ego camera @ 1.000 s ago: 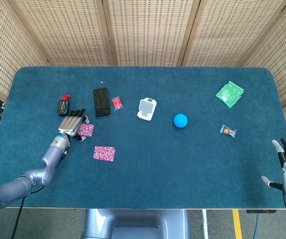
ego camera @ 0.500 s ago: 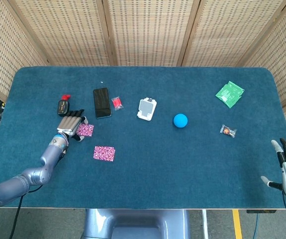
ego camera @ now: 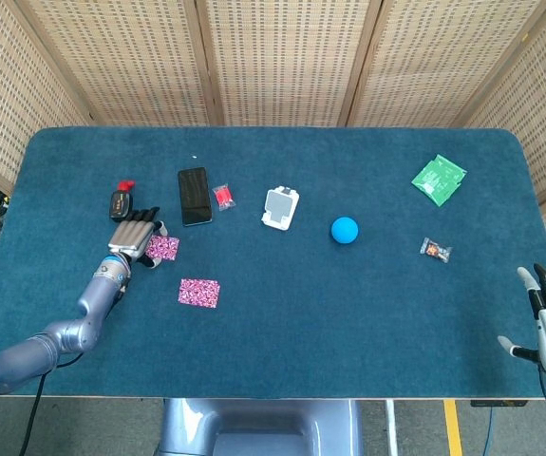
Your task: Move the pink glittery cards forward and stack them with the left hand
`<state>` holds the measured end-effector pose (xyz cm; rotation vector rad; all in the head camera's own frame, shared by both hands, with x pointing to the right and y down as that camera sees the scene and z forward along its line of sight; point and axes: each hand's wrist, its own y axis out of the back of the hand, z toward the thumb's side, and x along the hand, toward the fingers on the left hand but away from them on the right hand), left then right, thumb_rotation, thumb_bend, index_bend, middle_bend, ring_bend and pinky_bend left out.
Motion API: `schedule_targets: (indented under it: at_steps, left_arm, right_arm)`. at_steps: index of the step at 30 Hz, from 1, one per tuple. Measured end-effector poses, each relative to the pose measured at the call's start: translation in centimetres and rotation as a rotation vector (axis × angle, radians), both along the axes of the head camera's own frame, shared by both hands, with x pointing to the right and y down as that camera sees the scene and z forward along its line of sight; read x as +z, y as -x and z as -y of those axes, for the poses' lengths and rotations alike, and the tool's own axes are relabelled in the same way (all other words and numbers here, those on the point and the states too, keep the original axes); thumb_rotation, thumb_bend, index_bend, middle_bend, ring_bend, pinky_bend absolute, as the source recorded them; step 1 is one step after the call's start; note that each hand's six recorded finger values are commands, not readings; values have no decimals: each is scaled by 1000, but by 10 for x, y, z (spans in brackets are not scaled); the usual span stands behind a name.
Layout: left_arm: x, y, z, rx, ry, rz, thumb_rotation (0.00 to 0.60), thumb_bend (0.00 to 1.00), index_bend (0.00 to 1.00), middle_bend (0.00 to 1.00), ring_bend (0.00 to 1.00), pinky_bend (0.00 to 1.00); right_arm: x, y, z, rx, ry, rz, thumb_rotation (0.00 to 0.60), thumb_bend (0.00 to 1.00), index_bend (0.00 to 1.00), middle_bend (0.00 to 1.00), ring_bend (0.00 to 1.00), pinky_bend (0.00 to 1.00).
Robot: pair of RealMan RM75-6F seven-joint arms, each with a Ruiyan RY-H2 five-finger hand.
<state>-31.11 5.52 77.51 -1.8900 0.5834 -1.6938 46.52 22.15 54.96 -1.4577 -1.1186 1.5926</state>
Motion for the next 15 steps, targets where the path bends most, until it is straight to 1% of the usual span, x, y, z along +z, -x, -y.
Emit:
schedule_targets:
  at_steps: [4, 6, 8, 10, 12, 15]
  left_arm:
    - [2, 1, -2, -4, 4, -1, 600, 283, 346, 0, 0, 0]
    - [3, 1, -3, -4, 5, -1, 600, 283, 368, 0, 0, 0]
    - [3, 2, -3, -7, 4, -2, 600, 283, 425, 0, 0, 0]
    - [4, 2, -4, -13, 5, -4, 600, 284, 523, 0, 0, 0]
    - [5, 3, -5, -17, 5, -4, 600, 285, 581, 0, 0, 0]
    - [6, 4, -7, -26, 9, -4, 600, 285, 618, 0, 0, 0]
  right_arm:
    - [0, 0, 0, -1, -1, 1, 600, 0, 0, 0, 0, 0]
    - [0, 1, 0, -2, -1, 1, 600, 0, 0, 0, 0, 0]
    - [0, 1, 0, -4, 1, 1, 600, 0, 0, 0, 0, 0]
    - [0, 2, 0, -4, 1, 1, 600, 0, 0, 0, 0, 0]
    - [0, 1, 0, -4, 0, 2, 600, 0, 0, 0, 0, 0]
    - [0, 1, 0, -3, 1, 2, 600, 0, 0, 0, 0, 0]
